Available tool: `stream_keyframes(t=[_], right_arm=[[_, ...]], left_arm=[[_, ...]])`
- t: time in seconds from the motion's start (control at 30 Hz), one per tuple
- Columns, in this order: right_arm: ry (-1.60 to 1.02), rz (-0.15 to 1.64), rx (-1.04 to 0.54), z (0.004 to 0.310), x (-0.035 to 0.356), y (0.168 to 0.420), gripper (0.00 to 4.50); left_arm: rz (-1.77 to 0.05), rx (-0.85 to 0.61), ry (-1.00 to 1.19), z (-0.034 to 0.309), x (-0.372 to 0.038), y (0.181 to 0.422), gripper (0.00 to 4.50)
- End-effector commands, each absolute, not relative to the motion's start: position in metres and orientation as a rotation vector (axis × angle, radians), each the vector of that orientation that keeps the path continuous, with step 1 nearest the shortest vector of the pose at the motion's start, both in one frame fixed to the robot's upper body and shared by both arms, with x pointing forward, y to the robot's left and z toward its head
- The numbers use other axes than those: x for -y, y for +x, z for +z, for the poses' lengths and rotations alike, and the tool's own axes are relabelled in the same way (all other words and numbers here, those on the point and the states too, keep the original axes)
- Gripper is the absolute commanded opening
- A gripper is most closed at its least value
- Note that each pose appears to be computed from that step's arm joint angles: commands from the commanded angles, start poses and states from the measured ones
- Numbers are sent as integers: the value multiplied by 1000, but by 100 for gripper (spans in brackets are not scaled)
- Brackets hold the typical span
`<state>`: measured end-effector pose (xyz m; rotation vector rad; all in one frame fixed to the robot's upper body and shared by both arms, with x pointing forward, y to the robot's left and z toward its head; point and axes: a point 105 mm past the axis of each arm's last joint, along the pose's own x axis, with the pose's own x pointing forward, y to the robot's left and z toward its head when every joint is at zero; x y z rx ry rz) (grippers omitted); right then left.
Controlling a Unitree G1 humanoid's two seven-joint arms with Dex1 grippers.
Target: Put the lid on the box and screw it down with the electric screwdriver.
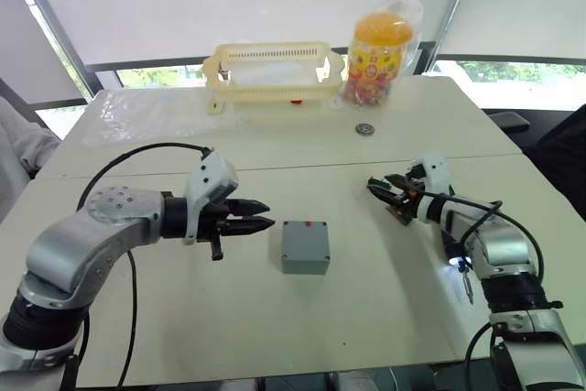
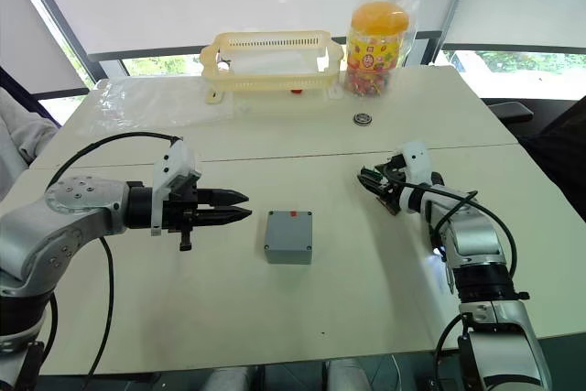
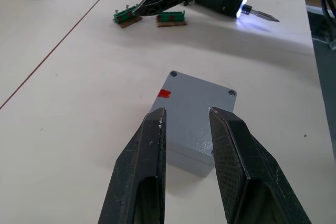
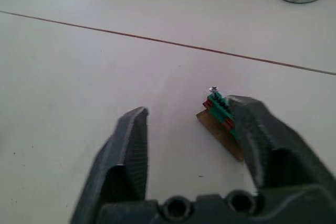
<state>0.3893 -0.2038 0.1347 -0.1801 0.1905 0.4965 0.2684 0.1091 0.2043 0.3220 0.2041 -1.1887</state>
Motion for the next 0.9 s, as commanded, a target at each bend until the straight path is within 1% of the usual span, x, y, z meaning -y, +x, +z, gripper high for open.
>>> stream_keyframes(t=[0.03,0.53,0.63,0.73,0.77,0.9], right_arm=[[-193,466,-127,148,207,397,262],[-188,416,-123,139,213,417,262],[-189,407,-127,137,215,419,171],[-189,406,-127,136,215,420,23],[-189,407,-128,136,215,420,10],[-195,406,-127,135,215,419,10]], left_arm=[[-1180,-185,351,210,-109,267,125],[-1162,-212,357,201,-110,268,125],[-1157,-214,358,200,-110,268,125],[-1152,-217,358,198,-111,268,125],[-1151,-218,358,198,-111,268,125],[-1148,-219,358,197,-112,268,125]])
